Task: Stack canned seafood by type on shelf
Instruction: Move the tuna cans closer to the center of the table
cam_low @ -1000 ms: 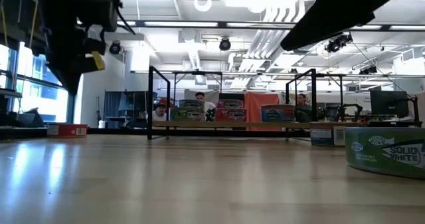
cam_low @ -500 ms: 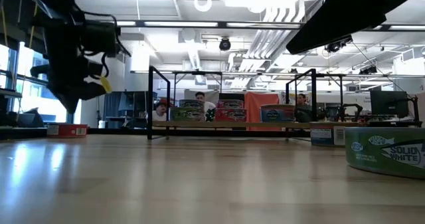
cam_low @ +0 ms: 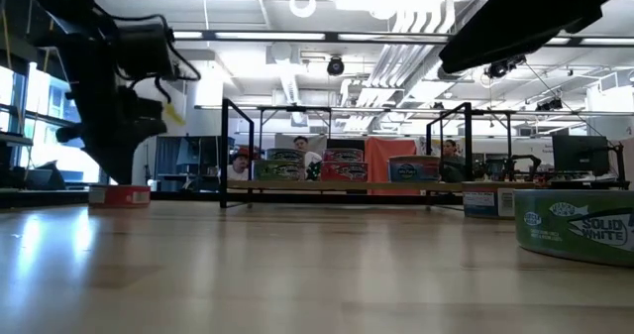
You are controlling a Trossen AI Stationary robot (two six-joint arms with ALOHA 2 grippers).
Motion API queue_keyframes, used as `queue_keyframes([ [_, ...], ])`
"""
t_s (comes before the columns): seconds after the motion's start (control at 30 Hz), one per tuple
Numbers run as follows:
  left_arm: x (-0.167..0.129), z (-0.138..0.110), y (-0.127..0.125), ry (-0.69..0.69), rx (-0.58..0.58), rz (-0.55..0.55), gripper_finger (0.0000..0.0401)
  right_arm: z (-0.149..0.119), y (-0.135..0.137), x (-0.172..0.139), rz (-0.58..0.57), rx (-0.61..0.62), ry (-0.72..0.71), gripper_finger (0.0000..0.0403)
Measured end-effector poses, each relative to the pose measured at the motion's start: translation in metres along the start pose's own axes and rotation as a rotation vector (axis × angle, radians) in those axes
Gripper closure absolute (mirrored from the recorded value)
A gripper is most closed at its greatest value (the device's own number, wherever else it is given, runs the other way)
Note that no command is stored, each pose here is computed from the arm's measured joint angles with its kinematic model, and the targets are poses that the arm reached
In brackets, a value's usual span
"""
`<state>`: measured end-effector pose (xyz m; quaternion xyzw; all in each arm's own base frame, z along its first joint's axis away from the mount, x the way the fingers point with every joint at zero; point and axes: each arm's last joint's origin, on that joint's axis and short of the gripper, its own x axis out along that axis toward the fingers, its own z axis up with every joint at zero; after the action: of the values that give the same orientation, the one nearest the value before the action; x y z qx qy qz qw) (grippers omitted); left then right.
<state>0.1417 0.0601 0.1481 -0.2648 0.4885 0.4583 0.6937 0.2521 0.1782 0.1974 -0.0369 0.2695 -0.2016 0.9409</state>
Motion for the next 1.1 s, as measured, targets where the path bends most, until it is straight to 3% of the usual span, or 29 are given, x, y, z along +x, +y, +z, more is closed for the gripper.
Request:
queue_keyframes([
  [0.1,-0.010,-0.010,-0.015,0.018,0.044,-0.137,0.0398,0.001,-0.001,0.000,-0.027,0.001,-0.021,0.0144],
  [0.33,-0.043,-0.042,-0.048,0.017,0.243,-0.326,0.0398,0.008,-0.004,0.008,-0.043,0.061,-0.046,0.0144],
  [0.4,-0.048,-0.053,-0.054,0.005,0.307,-0.361,0.0398,0.010,-0.007,0.012,-0.060,0.070,-0.048,0.0144],
  [0.57,-0.056,-0.069,-0.061,-0.077,0.315,-0.397,0.0398,0.017,-0.022,0.019,-0.131,0.086,-0.046,0.0144],
  [0.7,-0.058,-0.070,-0.061,-0.194,0.329,-0.355,0.0398,0.029,-0.053,0.016,-0.121,0.191,0.105,0.0144],
  [0.87,-0.060,-0.064,-0.064,-0.336,0.324,-0.326,0.0398,0.019,-0.096,0.021,-0.168,0.199,0.454,0.0144],
  [0.97,-0.064,-0.061,-0.071,-0.413,0.381,-0.369,0.0398,0.012,-0.119,0.025,-0.263,0.222,0.627,0.0144],
  [1.1,-0.073,-0.057,-0.082,-0.490,0.480,-0.483,0.0398,0.009,-0.138,0.029,-0.402,0.336,0.689,0.0144],
])
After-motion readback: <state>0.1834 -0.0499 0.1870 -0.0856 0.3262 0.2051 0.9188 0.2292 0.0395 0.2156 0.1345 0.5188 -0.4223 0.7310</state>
